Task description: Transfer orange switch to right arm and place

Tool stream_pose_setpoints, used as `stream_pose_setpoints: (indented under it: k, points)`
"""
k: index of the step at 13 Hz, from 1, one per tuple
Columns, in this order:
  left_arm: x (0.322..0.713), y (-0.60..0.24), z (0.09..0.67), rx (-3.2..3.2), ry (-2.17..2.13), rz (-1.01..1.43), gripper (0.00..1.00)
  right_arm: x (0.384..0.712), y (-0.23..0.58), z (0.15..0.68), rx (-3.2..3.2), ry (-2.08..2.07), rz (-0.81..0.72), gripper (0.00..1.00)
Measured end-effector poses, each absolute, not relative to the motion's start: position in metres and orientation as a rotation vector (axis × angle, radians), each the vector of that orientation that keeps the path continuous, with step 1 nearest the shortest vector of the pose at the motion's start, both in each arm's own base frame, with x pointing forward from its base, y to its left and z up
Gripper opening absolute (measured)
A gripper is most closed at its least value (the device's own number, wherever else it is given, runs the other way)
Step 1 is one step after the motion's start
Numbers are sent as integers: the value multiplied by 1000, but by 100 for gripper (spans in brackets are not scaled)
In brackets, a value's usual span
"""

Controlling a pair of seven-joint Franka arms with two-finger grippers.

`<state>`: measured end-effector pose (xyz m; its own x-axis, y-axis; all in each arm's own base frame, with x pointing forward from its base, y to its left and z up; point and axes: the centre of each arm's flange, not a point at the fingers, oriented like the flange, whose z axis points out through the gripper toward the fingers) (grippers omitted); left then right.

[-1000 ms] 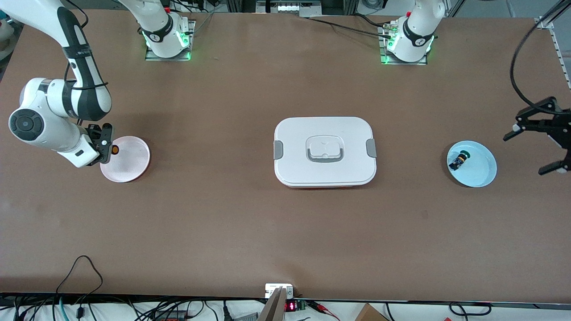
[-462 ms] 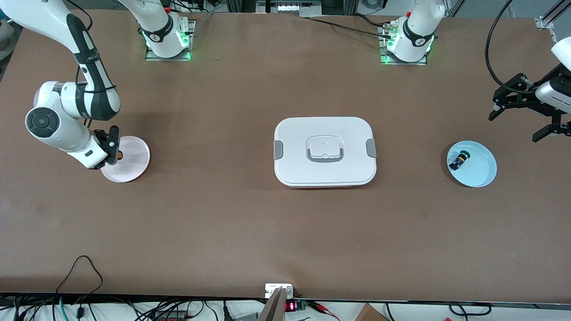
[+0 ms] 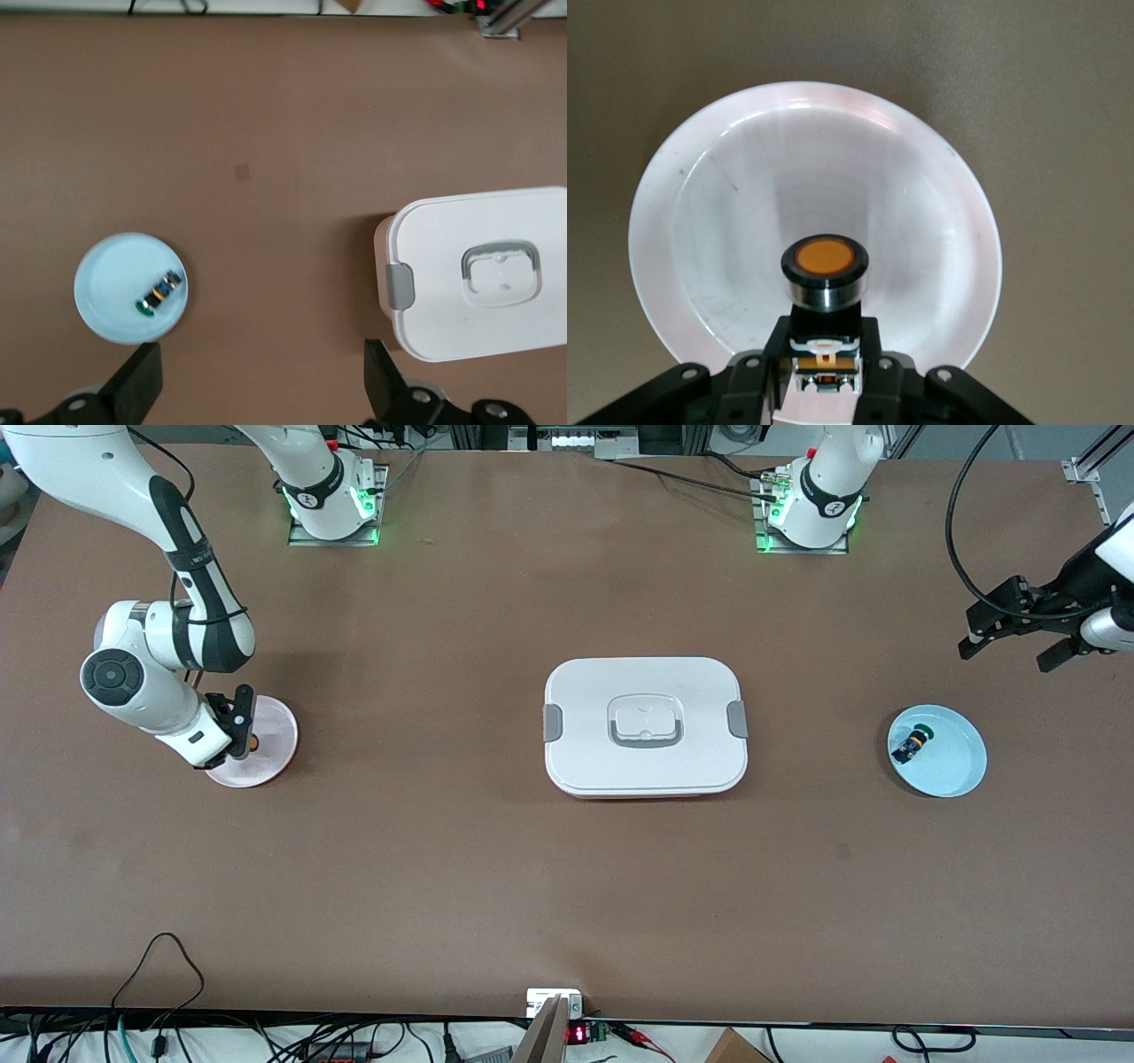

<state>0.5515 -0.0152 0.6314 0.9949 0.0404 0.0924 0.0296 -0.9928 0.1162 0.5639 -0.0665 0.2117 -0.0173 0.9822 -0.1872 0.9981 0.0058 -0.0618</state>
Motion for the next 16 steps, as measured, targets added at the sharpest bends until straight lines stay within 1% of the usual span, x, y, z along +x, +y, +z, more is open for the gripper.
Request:
stream_pose_setpoints:
  k: [1,3,4,7,9,10,14,16]
  points:
    - [548,-19,628,3019,169,89,100,564,-64,211,2143,2155,-267,34]
    - [545,-33,623,3038,247,38,100,563,-59,208,2178,2119,-266,34]
    - [544,-43,622,3061,242,37,100,563,-55,207,2196,2099,-266,41]
    - [543,-60,619,3085,218,32,100,565,-52,213,2209,2071,-249,74]
    - [543,-60,618,3085,219,29,100,569,-53,234,2207,2047,-222,96]
    - [543,-59,617,3085,220,26,100,571,-54,251,2209,2034,-217,100]
    - [552,-49,603,3083,250,-8,100,580,-59,334,2241,1957,-188,100]
    - [553,-49,601,3084,250,-13,100,587,-58,369,2341,1896,-142,100]
